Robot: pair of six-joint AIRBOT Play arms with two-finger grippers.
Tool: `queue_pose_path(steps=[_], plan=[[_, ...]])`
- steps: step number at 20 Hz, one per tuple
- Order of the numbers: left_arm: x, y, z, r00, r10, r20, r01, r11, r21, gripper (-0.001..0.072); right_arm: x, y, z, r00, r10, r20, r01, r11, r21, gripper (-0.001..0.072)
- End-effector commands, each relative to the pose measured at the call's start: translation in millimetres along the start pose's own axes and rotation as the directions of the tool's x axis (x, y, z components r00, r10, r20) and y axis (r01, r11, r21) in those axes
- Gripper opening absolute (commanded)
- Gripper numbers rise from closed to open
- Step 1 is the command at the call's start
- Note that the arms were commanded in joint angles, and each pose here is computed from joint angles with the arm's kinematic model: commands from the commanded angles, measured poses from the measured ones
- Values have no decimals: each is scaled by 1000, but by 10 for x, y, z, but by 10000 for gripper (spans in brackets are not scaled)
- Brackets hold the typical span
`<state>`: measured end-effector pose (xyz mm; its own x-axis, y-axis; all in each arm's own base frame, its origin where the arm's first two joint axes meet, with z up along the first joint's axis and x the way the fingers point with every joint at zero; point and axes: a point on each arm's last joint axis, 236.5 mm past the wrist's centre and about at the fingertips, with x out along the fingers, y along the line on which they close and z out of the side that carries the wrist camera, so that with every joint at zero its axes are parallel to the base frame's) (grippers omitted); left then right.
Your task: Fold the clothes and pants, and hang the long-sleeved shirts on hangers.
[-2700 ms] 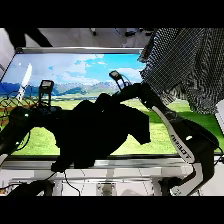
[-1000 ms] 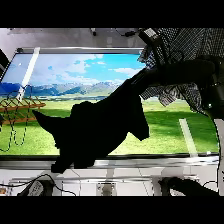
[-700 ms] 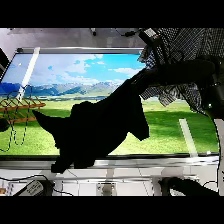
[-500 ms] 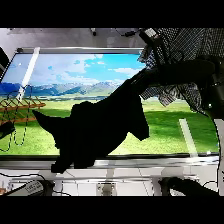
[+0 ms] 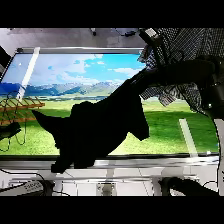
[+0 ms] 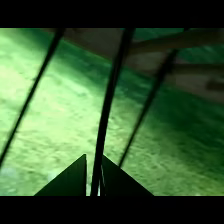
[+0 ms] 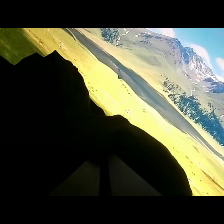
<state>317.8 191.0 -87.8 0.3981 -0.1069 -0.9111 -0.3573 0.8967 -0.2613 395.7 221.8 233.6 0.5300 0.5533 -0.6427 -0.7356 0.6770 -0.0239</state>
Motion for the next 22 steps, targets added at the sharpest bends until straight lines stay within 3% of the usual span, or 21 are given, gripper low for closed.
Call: queue_pose_path(steps=[1, 9, 12, 14, 15, 18, 22], plan=[[-66, -78, 2, 1000, -22, 2, 22, 1000, 15, 27, -3, 1, 2, 1000, 0, 1, 0, 1000, -1, 25], [-1211, -415, 325, 965, 49, 257, -89, 985, 148, 25, 32, -40, -13, 1000, -11, -5, 11, 1000, -3, 25], [-1702, -800, 212, 957, -3, 291, -65, 972, 224, 25, 146, -201, -67, 998, -59, -26, 59, 998, -14, 25], [-1998, -1295, 149, 935, -131, 329, 4, 933, 359, 25, 217, -323, -120, 994, -97, -47, 96, 995, -23, 25], [-2108, -1595, 52, 923, -221, 314, 55, 885, 462, 25, 230, -404, -141, 990, -128, -55, 127, 992, -12, 25], [-2237, -2223, -485, 914, -377, 146, 152, 655, 740, 25, 178, -765, -202, 958, -276, -80, 278, 960, 21, 24], [-2260, -2622, -1198, 882, -446, -153, 364, 438, 822, 25, 76, -1028, -242, 948, -312, -67, 318, 943, 103, 24]])
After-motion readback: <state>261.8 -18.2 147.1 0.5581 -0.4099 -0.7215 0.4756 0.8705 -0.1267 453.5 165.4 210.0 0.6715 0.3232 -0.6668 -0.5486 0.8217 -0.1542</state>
